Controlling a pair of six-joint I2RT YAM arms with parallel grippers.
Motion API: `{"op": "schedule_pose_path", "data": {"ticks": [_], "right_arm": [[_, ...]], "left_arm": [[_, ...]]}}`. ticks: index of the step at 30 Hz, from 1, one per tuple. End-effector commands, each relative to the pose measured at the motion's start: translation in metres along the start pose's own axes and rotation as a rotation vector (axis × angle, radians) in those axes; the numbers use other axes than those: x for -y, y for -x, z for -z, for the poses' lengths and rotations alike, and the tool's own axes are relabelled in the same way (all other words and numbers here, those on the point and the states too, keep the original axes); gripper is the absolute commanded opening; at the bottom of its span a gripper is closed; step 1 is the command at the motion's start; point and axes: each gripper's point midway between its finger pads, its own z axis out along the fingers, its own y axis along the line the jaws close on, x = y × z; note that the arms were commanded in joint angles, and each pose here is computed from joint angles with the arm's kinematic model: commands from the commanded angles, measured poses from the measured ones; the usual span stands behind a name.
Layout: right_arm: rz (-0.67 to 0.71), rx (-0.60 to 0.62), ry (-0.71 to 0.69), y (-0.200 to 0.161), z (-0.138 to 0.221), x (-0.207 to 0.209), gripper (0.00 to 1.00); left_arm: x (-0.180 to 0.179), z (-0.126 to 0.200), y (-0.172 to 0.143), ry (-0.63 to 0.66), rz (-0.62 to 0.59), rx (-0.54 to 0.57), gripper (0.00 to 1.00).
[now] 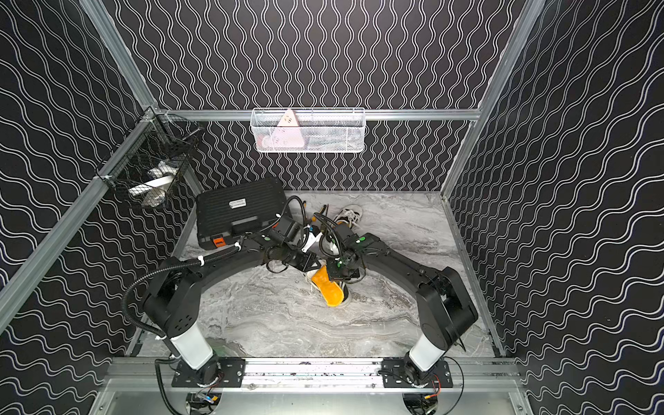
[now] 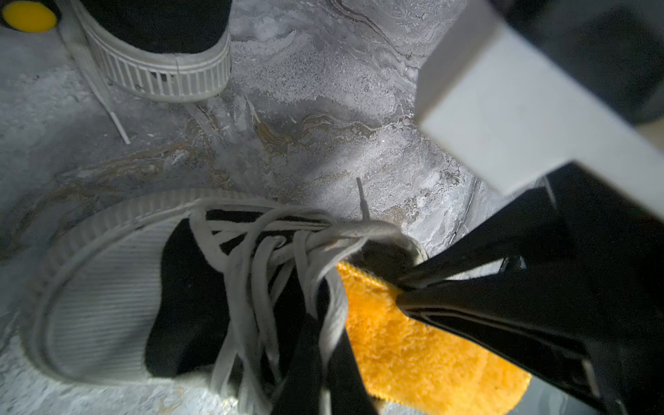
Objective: Insert the insole into the shoe
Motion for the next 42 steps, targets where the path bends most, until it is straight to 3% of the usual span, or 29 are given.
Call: {"op": "schedule_pose_path", "data": {"ticks": [1, 7, 16, 19, 25, 31, 36, 39, 42], "right_arm": [[0.008, 0.024, -0.027, 0.007, 0.000, 0.004, 0.11], [-0.022, 0.119, -0.001, 0.030, -0.007, 0.012, 0.09], [-0.005, 0.139, 0.058, 0.054, -0.015, -0.006, 0.10], [-0.013, 0.116, 0.037, 0.050, -0.019, -0.001, 0.18], [-0.057, 0.158, -0.024, 0.038, 0.023, 0.025, 0.42], [-0.139, 0.058, -0.078, -0.006, 0.037, 0.048, 0.49], [-0.199, 0.004, 0.039, -0.029, 0.032, 0.034, 0.44], [-0.209, 0.016, 0.040, -0.026, 0.024, 0.036, 0.25], [-0.201, -0.002, 0.076, -0.018, 0.018, 0.026, 0.17]], "left_arm": [[0.004, 0.001, 0.003, -0.021, -0.014, 0.013, 0.00], [0.013, 0.004, 0.002, -0.064, -0.022, 0.012, 0.00], [0.012, 0.002, 0.003, -0.062, 0.010, 0.015, 0.00], [0.005, 0.003, 0.000, -0.024, 0.030, 0.025, 0.00], [-0.005, 0.006, 0.000, 0.032, 0.096, 0.089, 0.00], [-0.009, 0.015, 0.003, 0.076, 0.099, 0.131, 0.00], [-0.009, 0.013, 0.005, 0.071, 0.101, 0.131, 0.00], [-0.009, 0.012, 0.005, 0.065, 0.101, 0.132, 0.00], [-0.008, 0.011, 0.004, 0.064, 0.099, 0.125, 0.00]]}}
